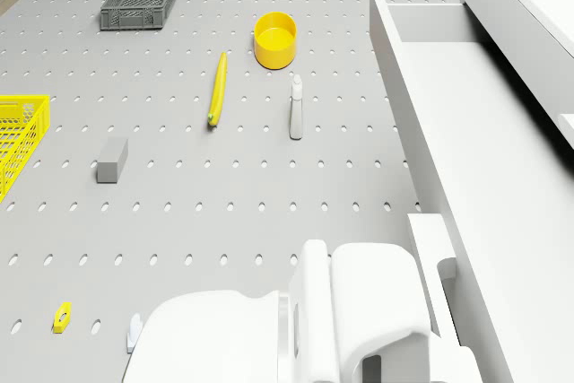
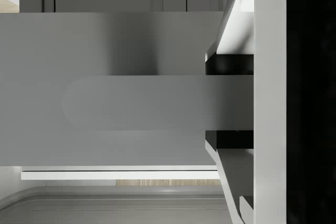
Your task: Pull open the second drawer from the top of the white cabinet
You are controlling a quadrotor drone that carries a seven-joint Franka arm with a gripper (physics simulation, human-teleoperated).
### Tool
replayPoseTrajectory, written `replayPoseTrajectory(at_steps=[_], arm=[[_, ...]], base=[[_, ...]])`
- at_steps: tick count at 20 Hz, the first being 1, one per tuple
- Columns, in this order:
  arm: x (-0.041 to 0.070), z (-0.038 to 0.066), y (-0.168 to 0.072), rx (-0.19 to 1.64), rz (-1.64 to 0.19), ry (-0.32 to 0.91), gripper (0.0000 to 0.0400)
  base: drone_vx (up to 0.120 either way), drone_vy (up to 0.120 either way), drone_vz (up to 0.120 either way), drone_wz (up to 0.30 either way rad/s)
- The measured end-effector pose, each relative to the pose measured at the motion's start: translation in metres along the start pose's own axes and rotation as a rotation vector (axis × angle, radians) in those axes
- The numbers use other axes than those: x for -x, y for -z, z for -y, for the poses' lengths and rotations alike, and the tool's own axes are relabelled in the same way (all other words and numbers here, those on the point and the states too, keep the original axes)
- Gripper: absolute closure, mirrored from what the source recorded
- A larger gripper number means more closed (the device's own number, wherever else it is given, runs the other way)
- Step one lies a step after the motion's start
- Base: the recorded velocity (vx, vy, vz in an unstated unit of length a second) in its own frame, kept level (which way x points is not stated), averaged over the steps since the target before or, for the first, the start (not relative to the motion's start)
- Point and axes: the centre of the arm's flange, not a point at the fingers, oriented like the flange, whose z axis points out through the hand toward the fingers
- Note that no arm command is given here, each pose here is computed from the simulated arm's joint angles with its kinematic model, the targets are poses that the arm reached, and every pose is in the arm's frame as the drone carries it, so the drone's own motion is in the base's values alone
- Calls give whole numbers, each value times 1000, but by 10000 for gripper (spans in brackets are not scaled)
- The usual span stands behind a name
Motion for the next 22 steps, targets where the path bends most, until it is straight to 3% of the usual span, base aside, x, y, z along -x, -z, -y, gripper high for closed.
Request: replayPoseTrajectory(at_steps=[12, 22], arm=[[0, 0, 21, 0, 0, 0, 289], [0, 0, 54, 0, 0, 6, 292]], base=[[0, 0, 0, 0], [0, 0, 0, 0]])
